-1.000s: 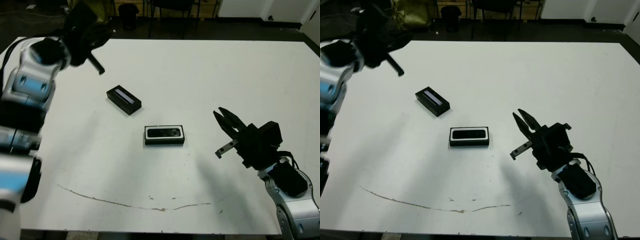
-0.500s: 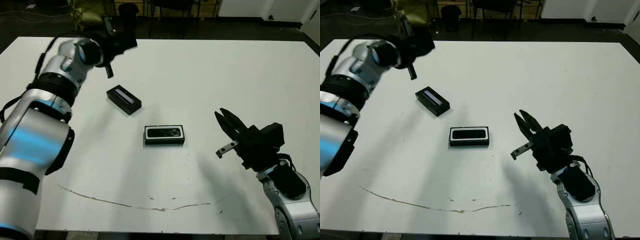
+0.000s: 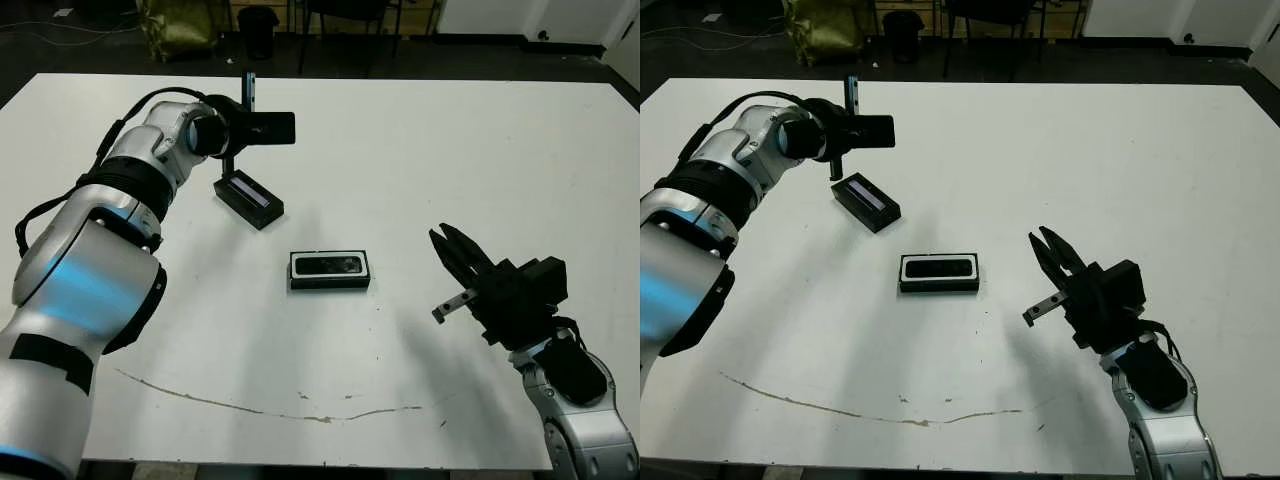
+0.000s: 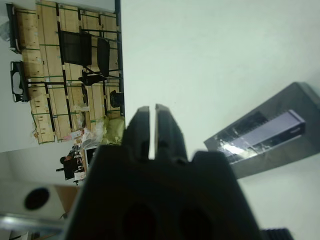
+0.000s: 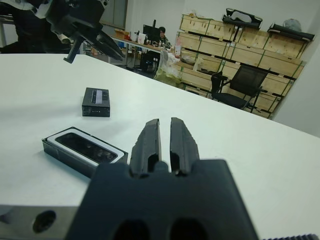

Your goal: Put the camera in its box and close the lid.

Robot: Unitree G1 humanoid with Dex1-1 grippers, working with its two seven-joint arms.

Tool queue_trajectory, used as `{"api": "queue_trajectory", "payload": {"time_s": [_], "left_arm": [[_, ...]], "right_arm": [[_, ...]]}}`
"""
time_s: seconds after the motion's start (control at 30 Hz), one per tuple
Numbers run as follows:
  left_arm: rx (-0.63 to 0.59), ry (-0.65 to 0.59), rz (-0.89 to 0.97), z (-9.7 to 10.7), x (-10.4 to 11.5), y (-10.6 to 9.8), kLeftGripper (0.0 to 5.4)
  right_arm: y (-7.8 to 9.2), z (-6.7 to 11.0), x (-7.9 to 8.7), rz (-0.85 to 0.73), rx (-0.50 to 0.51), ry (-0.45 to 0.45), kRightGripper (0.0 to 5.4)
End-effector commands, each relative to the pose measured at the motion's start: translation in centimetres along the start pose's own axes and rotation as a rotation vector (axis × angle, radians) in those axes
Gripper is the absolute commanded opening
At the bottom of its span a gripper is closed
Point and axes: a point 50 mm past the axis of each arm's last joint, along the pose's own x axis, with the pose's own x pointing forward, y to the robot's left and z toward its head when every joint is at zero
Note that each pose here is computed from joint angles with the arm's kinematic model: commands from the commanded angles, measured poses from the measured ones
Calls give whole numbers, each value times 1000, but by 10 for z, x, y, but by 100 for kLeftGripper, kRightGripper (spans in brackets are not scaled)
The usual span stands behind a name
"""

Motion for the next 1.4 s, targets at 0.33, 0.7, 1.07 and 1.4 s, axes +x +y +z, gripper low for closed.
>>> {"api": "queue_trajectory", "payload": {"time_s": [0.33,0.7,1.07,1.4], "left_arm": [[-17,19,-74,-5,10,-39,0],[-1,15,-106,-4,12,-46,0],[39,22,-140,-3,13,-52,0],[26,24,-151,-9,12,-58,0]], "right_arm": [[4,-11,-10,-3,32,19,1],[8,-9,-12,-2,74,41,1],[11,-11,-15,-11,87,51,1],[10,-13,-15,-3,93,26,1]]}}
